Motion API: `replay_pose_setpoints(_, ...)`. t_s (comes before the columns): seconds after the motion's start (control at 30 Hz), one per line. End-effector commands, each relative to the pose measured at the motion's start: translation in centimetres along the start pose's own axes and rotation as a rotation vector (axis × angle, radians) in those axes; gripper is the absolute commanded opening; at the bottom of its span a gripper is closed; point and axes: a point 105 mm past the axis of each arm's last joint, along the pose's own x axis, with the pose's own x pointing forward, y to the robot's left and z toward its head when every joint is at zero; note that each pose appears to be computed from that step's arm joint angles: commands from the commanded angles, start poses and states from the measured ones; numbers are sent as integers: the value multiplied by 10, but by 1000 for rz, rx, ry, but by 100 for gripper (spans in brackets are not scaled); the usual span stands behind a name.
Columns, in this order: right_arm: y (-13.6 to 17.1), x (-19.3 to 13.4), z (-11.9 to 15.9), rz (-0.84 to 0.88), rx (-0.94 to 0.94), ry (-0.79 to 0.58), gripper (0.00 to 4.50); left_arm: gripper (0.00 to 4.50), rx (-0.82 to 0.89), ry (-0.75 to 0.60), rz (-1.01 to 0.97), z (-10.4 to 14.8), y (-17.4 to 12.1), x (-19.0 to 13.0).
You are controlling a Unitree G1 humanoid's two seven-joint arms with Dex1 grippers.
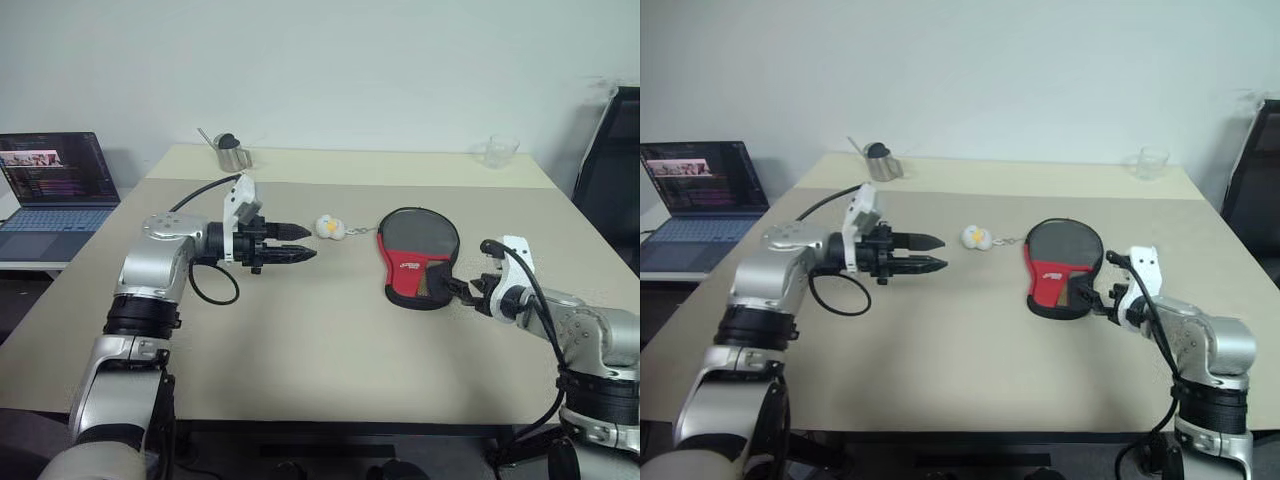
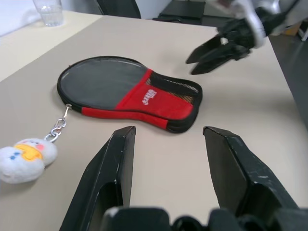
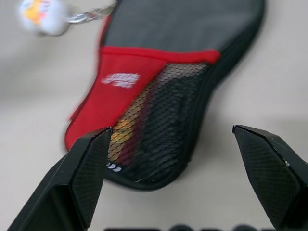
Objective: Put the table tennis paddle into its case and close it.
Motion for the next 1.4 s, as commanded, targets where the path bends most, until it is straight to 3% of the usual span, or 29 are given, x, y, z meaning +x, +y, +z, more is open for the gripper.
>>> replay_pose_setpoints(0.03, 3, 11, 4, 6, 8, -21, 443, 244, 30, -41, -22, 17, -13, -4)
replay_pose_setpoints(0.27, 1, 29, -5, -2, 62, -1, 443, 244, 13, -16, 19, 16, -15, -17)
replay_pose_setpoints(0.33, 4, 33, -9, 1, 76, 4, 394, 244, 11, -11, 27, 15, -14, -18)
replay_pose_setpoints(0.73, 21, 37, -9, 39, 66, -6, 3, 244, 11, -27, 75, 16, -6, -18)
replay_pose_setpoints(1.07, 27, 30, -8, 60, 17, -4, 3, 244, 15, -12, 69, 13, -5, -14)
replay_pose_setpoints(1.4, 46, -14, -46, 260, -218, 176, 3, 244, 23, -3, 56, 15, -3, -15)
